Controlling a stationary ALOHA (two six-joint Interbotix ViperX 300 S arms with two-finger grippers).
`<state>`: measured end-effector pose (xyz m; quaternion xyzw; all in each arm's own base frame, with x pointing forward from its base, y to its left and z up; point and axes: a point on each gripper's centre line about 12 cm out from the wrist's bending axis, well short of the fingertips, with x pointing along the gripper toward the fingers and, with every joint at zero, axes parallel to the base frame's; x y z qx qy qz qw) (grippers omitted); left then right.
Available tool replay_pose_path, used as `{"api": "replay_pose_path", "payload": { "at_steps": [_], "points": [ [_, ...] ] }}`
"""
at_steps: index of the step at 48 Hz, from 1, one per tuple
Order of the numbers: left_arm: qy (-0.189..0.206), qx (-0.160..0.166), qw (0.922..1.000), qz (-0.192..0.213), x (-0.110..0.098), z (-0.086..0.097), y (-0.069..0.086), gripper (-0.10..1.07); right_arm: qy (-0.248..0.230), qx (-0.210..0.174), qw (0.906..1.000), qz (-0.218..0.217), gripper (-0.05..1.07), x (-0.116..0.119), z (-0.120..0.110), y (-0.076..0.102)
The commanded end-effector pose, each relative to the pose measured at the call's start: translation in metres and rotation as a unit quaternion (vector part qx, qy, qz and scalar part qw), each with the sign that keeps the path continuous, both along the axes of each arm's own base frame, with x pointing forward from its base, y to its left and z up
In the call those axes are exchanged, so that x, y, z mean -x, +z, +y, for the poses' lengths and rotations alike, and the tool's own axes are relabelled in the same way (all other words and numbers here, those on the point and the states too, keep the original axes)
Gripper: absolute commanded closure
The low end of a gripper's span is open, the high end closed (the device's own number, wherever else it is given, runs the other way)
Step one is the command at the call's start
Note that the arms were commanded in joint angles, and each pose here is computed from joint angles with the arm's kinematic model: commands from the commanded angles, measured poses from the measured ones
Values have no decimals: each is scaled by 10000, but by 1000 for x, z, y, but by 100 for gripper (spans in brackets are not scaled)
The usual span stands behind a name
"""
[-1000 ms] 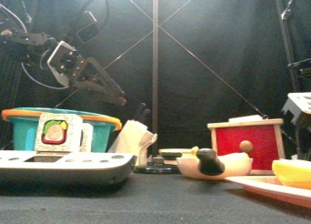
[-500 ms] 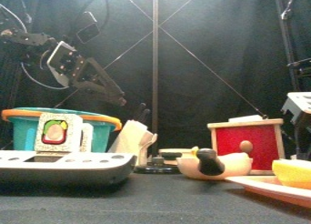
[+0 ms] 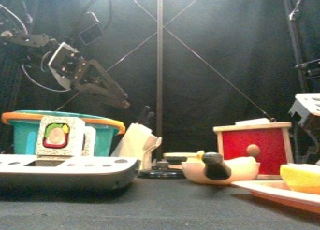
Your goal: Place white sushi piece near drawer
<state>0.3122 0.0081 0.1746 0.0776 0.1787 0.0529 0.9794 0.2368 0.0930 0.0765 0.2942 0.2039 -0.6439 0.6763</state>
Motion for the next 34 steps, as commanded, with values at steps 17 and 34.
{"api": "replay_pose_path", "payload": {
  "at_steps": [17, 34],
  "points": [
    [-12, -14, 10000, -60, -2, -1, 3, 1, 188, 107, 9990, -398, 11, -16, -3, 26],
    [-9, -8, 10000, -45, -1, 0, 2, 1, 347, 229, 9991, -51, 11, -21, -14, 41]
  ]
}}
